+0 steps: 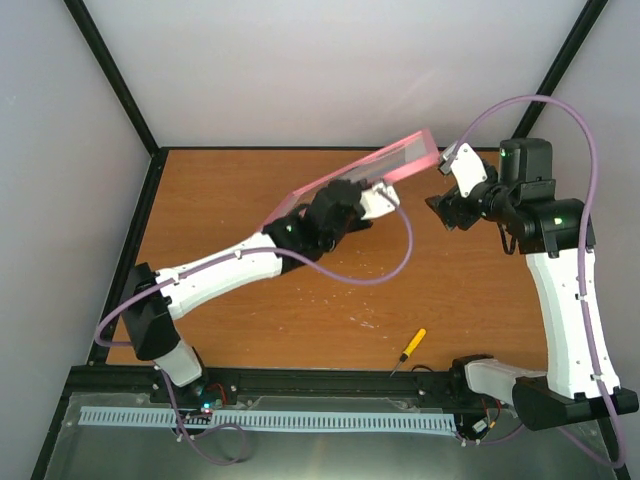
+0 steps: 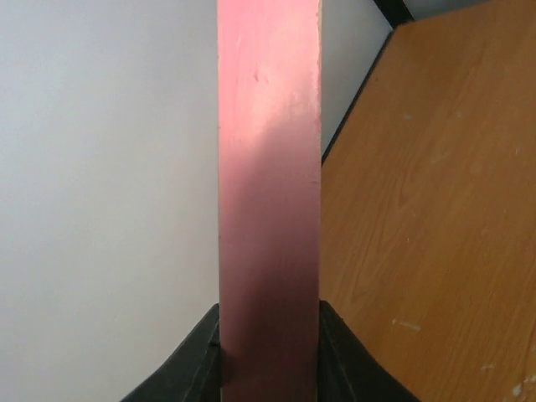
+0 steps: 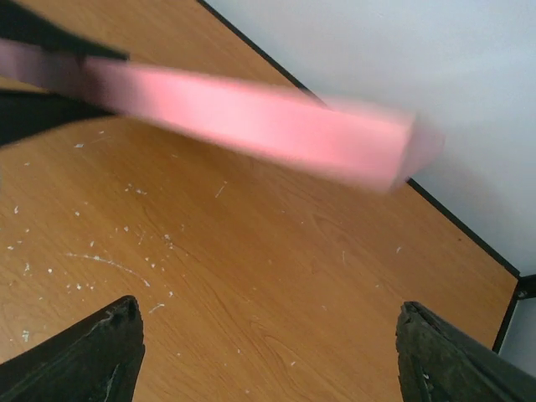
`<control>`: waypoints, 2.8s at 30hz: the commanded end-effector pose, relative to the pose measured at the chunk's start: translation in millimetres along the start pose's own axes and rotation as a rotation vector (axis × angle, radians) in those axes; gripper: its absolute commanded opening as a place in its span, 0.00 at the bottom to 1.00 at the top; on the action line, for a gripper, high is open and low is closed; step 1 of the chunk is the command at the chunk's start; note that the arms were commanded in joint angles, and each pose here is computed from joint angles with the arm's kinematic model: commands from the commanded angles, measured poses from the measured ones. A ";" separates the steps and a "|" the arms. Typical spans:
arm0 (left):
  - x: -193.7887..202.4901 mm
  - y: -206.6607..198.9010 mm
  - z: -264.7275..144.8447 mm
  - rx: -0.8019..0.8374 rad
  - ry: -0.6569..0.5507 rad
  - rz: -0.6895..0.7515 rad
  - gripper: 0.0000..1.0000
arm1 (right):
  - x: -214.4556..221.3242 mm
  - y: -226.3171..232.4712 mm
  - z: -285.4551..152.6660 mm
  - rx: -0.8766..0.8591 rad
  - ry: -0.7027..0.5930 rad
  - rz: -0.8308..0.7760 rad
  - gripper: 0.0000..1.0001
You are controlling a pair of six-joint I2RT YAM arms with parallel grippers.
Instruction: Take the photo out of the frame
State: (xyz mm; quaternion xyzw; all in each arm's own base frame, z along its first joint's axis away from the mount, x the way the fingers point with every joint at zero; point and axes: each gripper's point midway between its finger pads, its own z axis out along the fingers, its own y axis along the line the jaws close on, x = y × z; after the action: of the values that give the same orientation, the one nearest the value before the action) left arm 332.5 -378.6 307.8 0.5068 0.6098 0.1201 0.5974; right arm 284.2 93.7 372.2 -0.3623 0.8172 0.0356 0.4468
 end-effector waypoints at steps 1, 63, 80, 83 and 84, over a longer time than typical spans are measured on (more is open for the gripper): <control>-38.4 62.8 -14.5 -0.024 0.018 -0.245 0.01 | 0.2 -13.8 -4.0 0.039 0.020 0.059 0.80; 292.8 -7.7 17.6 0.412 0.280 -1.897 0.01 | 144.2 64.5 89.4 -0.239 0.239 0.188 0.70; 344.7 -12.7 60.6 0.250 0.440 -1.841 0.15 | 154.8 68.5 105.0 -0.267 0.250 0.178 0.68; 353.6 -19.0 69.9 0.251 0.480 -1.846 0.18 | 158.0 69.5 108.8 -0.266 0.248 0.184 0.68; 356.1 -21.7 72.3 0.254 0.486 -1.848 0.18 | 159.0 69.7 110.2 -0.266 0.247 0.185 0.68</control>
State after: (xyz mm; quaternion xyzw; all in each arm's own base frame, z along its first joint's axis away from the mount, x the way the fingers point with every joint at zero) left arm 454.6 -172.6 96.8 -0.1264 0.8490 -0.4452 0.2550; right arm 258.6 97.9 172.5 -0.3441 0.8862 0.1395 0.2770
